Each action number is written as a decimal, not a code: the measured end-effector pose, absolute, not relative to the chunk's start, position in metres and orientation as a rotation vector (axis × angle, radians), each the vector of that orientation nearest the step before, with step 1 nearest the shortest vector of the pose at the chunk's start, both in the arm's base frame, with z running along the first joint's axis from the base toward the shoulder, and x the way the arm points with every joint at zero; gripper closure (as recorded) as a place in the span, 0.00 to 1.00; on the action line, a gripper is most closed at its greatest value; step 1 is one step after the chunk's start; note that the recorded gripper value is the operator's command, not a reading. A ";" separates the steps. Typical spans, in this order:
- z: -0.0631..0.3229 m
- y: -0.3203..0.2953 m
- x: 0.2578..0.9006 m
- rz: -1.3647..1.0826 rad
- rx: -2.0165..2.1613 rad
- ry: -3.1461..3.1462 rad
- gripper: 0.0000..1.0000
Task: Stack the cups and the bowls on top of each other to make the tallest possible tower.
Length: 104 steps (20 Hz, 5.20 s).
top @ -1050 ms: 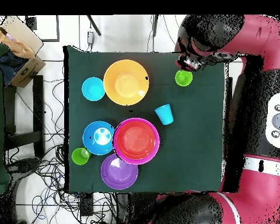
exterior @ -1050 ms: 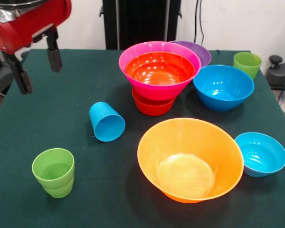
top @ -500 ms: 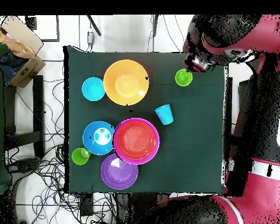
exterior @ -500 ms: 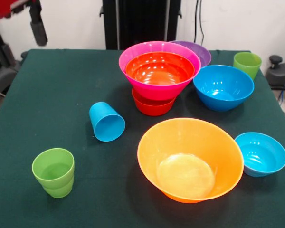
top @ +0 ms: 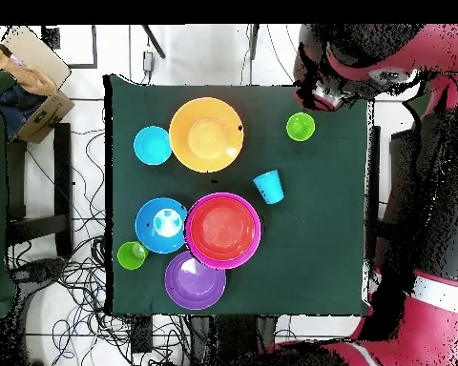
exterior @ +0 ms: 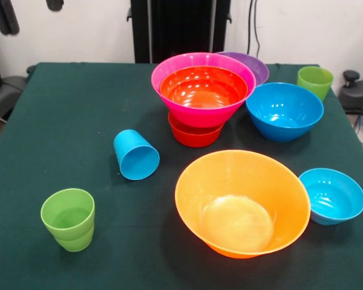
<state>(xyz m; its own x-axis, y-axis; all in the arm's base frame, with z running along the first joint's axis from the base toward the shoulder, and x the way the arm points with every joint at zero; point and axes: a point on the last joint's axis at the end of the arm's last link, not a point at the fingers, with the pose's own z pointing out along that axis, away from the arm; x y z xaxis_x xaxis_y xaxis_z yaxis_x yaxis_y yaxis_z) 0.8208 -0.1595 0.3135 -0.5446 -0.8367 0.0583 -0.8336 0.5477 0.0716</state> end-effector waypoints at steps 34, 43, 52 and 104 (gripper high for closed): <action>0.390 0.047 0.769 -0.134 1.569 -2.913 0.00; 0.365 0.084 0.772 -0.252 1.291 -3.017 0.00; 0.353 0.069 0.783 -0.239 1.236 -3.127 0.00; 0.201 0.090 0.672 0.021 0.781 -3.148 0.00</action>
